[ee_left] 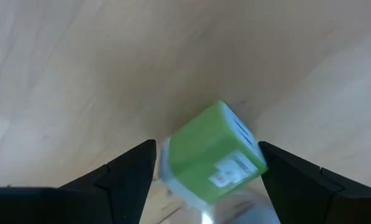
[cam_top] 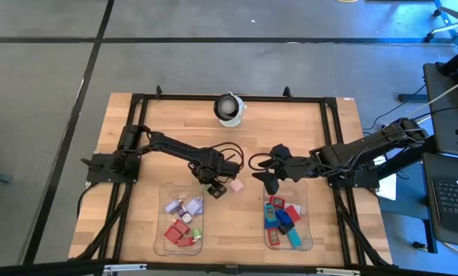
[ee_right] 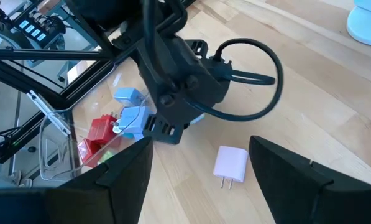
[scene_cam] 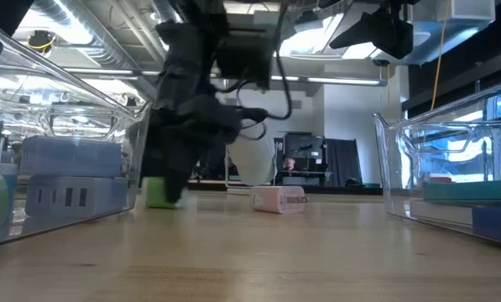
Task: Pick & Place Office items
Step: Put the green charger adapter into the left transparent bin
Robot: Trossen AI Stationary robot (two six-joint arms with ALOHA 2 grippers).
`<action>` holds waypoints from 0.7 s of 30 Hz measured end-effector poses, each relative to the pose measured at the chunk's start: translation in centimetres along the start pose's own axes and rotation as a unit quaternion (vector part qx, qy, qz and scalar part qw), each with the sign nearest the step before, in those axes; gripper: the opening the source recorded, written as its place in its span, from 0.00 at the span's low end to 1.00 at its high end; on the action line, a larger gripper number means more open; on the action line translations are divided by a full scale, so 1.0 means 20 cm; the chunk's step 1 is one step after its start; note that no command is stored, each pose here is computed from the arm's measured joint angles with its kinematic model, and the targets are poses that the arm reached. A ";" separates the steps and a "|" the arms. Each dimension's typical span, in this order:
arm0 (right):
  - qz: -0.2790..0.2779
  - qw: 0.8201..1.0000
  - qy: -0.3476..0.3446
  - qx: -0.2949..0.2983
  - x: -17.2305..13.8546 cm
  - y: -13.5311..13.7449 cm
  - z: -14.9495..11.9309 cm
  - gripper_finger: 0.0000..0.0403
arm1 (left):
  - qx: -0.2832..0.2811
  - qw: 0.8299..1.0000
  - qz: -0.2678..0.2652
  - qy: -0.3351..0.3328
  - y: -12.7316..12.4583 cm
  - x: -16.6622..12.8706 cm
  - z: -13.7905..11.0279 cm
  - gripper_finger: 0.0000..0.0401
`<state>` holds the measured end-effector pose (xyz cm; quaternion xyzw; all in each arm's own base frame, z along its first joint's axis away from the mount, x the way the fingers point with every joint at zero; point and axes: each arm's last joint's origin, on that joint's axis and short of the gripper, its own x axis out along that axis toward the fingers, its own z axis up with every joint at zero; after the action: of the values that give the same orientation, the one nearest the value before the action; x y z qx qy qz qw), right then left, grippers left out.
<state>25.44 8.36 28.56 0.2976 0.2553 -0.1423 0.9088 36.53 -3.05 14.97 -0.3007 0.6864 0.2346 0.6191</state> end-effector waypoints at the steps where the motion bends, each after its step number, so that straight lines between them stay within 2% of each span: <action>1: 0.000 1.000 0.000 0.000 0.00 0.00 0.00 0.67 | -0.002 1.000 0.006 0.005 0.01 0.02 -0.01 0.68; 10: -0.004 1.000 0.004 -0.008 0.00 0.00 0.00 0.67 | -0.002 1.000 0.010 -0.009 0.03 0.05 -0.01 0.56; 21: -0.004 1.000 0.004 -0.014 0.00 0.00 0.00 0.67 | 0.031 0.999 0.013 -0.036 0.01 0.02 0.01 0.39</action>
<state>25.37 8.33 28.47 0.2841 0.2620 -0.1416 0.9114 36.57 -2.86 14.47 -0.2634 0.6745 0.2320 0.6495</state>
